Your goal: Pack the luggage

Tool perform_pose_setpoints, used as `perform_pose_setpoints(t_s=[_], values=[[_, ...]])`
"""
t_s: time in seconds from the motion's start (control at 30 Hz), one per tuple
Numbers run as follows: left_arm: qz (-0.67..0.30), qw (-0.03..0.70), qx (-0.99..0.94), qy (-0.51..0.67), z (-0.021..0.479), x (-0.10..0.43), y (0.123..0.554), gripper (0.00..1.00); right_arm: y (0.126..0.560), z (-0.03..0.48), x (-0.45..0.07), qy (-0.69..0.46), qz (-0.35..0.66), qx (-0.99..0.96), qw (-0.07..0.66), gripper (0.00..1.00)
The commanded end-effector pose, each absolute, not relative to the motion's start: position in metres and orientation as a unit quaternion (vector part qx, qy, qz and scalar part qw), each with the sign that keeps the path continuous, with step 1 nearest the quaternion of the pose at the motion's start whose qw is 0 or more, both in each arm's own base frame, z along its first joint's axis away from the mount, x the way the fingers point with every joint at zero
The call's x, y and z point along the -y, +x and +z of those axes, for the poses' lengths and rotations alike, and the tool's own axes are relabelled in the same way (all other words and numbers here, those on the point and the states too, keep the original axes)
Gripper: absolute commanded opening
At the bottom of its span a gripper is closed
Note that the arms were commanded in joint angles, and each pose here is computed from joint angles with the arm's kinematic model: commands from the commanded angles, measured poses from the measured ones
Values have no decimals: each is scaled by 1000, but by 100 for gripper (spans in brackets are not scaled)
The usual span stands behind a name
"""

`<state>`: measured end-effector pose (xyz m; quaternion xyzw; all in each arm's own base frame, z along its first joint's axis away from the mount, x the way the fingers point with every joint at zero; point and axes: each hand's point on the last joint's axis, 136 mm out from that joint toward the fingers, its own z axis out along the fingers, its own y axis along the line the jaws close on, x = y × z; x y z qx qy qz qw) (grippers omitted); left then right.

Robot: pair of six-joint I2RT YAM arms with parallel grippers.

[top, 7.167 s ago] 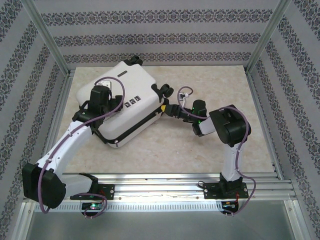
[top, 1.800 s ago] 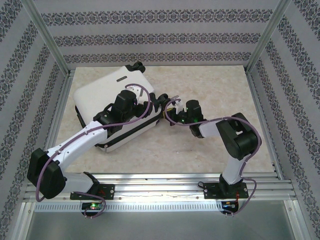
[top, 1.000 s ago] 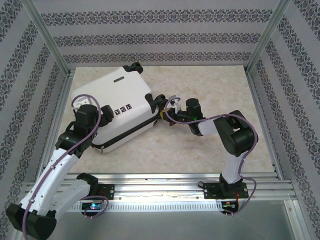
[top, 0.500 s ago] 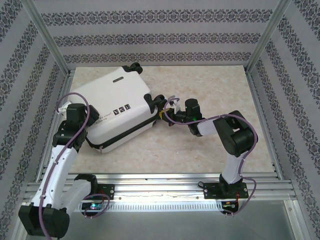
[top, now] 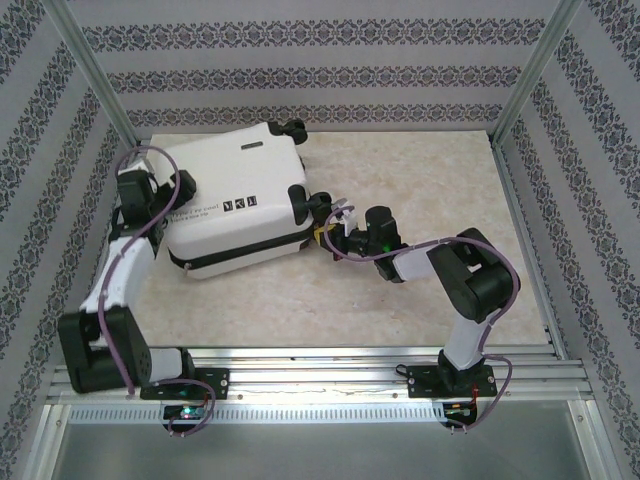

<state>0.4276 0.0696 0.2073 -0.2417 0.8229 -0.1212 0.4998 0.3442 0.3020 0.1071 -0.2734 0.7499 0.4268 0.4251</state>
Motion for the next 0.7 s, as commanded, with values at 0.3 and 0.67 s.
perform_pose_setpoints(t_s=[0.3, 0.67], values=[[-180, 476, -857, -82, 248, -30, 489, 86, 352, 136, -302, -283, 417, -720, 477, 0], [-161, 471, -850, 172, 310, 142, 420, 93, 357, 152, -296, -278, 470, -695, 468, 0]])
